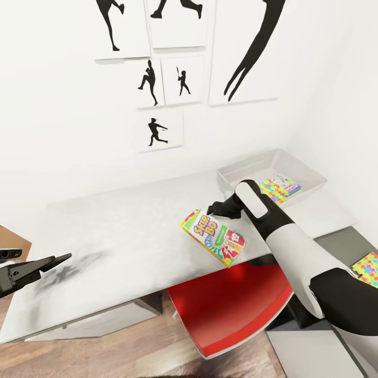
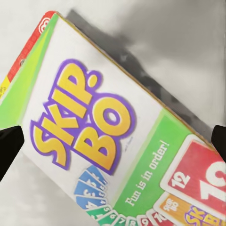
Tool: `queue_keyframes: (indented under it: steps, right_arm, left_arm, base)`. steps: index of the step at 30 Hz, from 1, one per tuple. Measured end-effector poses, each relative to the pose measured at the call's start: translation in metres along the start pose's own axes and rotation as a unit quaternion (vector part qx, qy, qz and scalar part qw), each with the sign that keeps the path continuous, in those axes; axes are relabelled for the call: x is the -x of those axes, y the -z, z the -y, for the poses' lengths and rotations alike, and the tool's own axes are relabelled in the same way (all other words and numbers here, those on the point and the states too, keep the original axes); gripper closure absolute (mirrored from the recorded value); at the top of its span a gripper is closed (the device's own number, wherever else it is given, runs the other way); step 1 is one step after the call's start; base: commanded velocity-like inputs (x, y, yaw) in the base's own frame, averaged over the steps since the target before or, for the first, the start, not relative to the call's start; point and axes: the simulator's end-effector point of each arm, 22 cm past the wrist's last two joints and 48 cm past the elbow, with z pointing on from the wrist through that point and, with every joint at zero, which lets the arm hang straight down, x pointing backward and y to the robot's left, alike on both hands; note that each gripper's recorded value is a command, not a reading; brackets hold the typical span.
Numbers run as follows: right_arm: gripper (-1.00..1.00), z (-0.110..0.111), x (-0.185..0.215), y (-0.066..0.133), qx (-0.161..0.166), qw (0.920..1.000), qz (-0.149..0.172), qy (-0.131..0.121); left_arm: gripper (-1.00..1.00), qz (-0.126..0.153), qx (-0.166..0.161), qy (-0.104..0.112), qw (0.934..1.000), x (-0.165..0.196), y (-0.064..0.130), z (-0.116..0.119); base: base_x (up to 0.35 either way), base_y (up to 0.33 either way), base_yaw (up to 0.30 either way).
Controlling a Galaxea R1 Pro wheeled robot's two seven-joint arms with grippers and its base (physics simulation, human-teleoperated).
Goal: Put all the toys in the child's room - the three board games (two on the bed and one on the table), the two jigsaw puzzles on the table, and the tennis ball on the table - inside the toy box on the table in the child's room.
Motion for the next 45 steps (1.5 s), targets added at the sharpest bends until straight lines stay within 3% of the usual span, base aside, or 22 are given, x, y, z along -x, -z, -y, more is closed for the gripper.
queue_keyframes:
  steps: [45]
  right_arm:
    - [-1.00, 0.018, -0.017, -0.041, -0.007, 0.9995, -0.030, -0.010]
  left_arm:
    - [-1.00, -0.010, 0.014, 0.029, 0.9994, -0.014, -0.003, -0.029]
  base:
    - [0.000, 0.000, 0.000]
